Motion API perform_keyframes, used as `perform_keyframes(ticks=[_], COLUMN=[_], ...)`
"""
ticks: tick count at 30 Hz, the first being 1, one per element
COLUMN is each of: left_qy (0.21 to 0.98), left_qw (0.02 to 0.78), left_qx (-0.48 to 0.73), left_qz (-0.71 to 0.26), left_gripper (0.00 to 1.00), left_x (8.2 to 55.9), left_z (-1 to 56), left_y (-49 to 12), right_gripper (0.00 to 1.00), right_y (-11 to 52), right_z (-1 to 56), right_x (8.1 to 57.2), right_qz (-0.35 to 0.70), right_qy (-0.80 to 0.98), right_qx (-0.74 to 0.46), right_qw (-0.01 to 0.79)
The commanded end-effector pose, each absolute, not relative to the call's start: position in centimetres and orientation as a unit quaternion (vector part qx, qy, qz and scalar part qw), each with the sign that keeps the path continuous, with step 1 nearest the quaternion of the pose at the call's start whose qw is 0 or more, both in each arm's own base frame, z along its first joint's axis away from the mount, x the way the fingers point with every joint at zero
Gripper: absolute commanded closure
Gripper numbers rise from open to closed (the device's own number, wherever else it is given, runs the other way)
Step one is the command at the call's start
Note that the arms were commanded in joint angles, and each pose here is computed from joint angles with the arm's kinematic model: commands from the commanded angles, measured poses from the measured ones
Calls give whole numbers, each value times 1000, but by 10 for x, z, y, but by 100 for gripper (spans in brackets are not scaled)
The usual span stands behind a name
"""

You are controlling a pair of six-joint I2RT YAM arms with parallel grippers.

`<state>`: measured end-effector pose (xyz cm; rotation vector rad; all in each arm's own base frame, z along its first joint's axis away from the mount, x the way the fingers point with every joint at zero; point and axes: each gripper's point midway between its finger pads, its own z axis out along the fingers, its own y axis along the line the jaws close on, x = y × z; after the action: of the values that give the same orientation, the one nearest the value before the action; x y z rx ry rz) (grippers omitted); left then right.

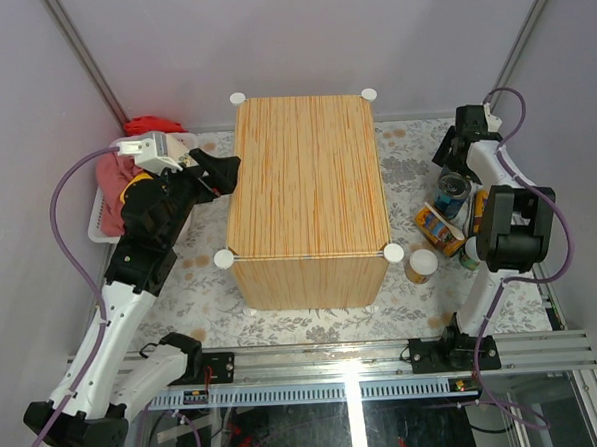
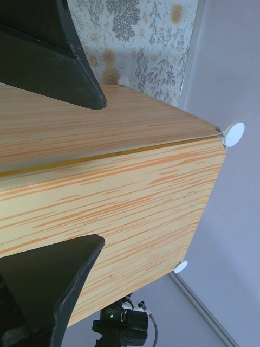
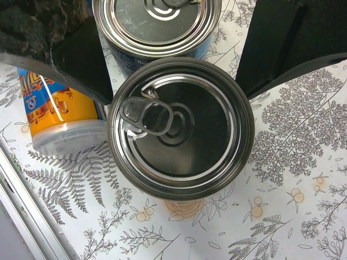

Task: Place and organize the canned foods onto the counter

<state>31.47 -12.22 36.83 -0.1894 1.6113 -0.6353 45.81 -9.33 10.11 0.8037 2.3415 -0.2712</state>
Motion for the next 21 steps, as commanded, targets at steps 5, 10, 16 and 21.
perform_keyframes(ticks=[5, 10, 16, 21], left_qy=[691, 693, 692, 690], left_qw=[669, 669, 670, 672], left_qx=[-87, -89, -92, -94], left_qz=[-260, -252, -252, -251], left_gripper=[0, 0, 0, 0], left_x=[321, 324, 327, 327], left_z=[372, 369, 370, 371], left_y=[-110, -107, -106, -104], right_gripper=[1, 1, 1, 10], right_y=[-113, -121, -128, -129], right_z=[111, 111, 111, 111], right_x=[480, 486, 491, 495], right_qz=[-133, -152, -170, -168], right_qy=[877, 871, 864, 858], right_qx=[304, 305, 306, 303], right_qw=[348, 354, 362, 379])
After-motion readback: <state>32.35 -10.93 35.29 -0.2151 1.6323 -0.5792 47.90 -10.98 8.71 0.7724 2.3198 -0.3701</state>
